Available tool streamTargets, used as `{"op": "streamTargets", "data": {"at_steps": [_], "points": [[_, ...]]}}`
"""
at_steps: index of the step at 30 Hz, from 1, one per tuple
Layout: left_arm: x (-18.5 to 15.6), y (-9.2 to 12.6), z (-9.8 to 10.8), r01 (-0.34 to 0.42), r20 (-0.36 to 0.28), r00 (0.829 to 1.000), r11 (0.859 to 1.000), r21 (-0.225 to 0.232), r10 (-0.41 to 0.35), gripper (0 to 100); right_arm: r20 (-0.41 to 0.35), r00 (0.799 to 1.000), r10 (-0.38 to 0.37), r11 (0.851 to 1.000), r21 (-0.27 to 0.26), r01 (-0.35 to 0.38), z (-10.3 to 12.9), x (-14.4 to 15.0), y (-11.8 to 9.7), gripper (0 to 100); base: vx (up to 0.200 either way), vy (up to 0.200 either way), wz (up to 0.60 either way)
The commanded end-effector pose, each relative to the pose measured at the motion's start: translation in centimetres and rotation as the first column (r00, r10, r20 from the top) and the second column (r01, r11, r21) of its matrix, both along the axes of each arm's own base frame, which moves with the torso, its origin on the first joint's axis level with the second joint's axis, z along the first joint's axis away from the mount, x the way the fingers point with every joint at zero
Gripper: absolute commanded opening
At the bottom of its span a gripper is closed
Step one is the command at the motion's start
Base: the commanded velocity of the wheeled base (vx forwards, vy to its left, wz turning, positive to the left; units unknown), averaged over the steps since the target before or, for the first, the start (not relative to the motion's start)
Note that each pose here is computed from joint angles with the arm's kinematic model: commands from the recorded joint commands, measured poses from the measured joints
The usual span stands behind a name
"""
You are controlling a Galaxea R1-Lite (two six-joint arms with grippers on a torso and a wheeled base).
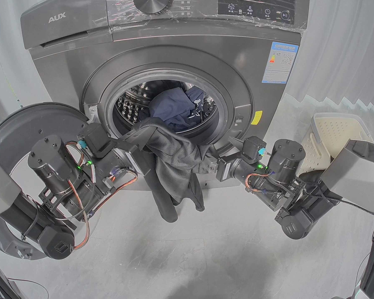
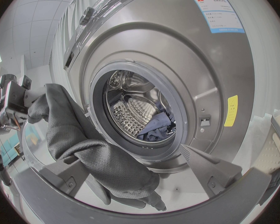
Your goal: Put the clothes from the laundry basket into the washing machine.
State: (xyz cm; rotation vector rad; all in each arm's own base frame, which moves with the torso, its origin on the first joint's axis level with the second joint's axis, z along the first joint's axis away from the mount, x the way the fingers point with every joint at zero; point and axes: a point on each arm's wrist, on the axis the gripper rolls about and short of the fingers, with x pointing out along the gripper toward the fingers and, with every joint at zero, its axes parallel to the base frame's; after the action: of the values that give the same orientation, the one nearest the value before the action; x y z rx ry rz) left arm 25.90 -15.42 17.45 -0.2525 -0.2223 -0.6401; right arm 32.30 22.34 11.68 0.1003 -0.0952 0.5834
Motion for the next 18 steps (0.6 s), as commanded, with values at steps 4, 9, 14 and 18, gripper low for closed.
{"op": "streamTargets", "data": {"at_steps": [4,9,14,18], "points": [[0.1,0.1,-0.2,-0.005,-0.004,1.0,1.0,0.004,0.005,0,0.014,0.999,0.033,0.999,0.012,-0.033,0.6,-0.8,0.6,100,0.0,0.0,0.0],[0.1,0.1,-0.1,-0.005,-0.001,1.0,1.0,0.002,0.005,0,-0.004,0.993,0.115,0.993,-0.003,-0.115,-0.2,-1.9,1.9,100,0.0,0.0,0.0],[0.1,0.1,-0.1,-0.005,-0.001,1.0,1.0,0.002,0.005,0,-0.008,0.985,0.173,0.985,-0.003,-0.173,-1.1,-2.5,3.2,100,0.0,0.0,0.0],[0.1,0.1,0.0,-0.005,0.0,1.0,1.0,0.001,0.005,0,-0.018,0.979,0.204,0.979,-0.007,-0.205,-1.7,-2.8,4.0,100,0.0,0.0,0.0]]}}
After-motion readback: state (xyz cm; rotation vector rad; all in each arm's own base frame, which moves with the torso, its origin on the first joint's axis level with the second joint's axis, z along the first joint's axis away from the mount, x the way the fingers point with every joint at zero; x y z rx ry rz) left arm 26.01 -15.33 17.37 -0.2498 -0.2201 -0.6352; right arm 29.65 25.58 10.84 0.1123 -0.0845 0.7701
